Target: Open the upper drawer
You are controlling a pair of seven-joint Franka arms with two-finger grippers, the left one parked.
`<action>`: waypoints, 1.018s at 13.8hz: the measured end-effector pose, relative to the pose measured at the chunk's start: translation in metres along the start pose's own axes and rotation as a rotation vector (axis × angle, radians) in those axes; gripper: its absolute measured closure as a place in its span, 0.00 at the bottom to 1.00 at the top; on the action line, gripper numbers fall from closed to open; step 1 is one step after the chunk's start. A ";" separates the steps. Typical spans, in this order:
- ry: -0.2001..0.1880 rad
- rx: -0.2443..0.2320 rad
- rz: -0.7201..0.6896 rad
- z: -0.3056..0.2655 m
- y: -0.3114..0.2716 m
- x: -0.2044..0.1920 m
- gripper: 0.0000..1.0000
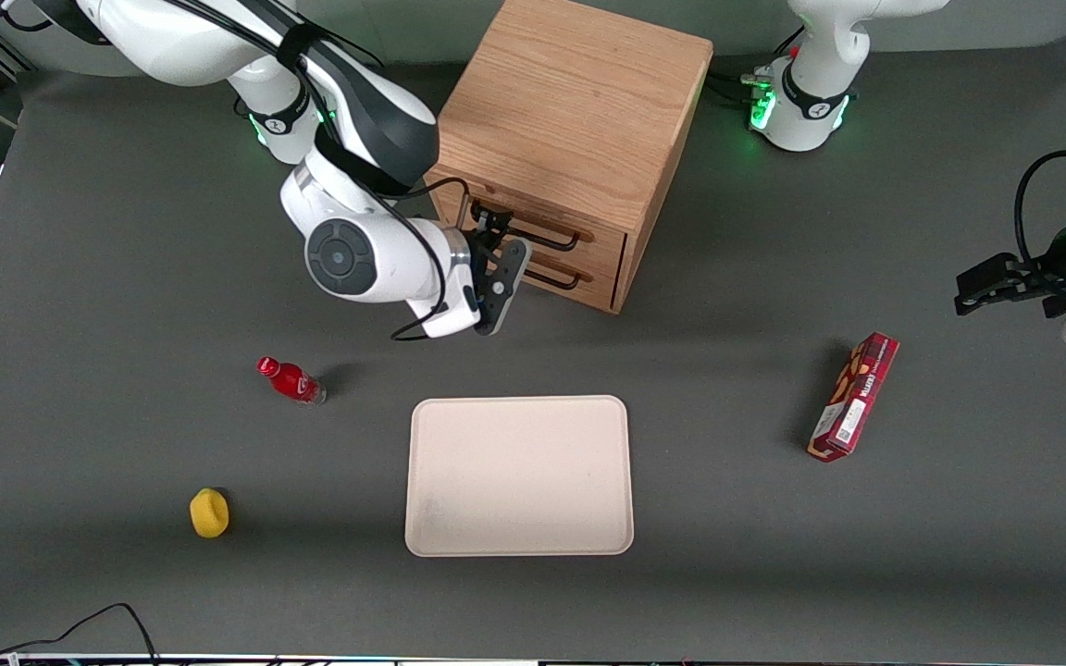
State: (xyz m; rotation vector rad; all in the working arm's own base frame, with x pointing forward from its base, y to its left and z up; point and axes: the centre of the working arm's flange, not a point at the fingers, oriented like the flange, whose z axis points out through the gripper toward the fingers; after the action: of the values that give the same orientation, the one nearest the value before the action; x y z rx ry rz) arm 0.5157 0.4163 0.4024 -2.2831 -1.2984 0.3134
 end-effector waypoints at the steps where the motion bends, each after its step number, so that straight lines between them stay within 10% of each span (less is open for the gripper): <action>1: -0.008 0.005 -0.006 0.005 -0.004 0.000 0.00; 14: -0.035 -0.028 -0.021 0.032 -0.002 -0.002 0.00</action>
State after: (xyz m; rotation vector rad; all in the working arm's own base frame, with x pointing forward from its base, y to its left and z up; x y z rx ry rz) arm 0.4999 0.4253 0.3760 -2.2953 -1.3516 0.3319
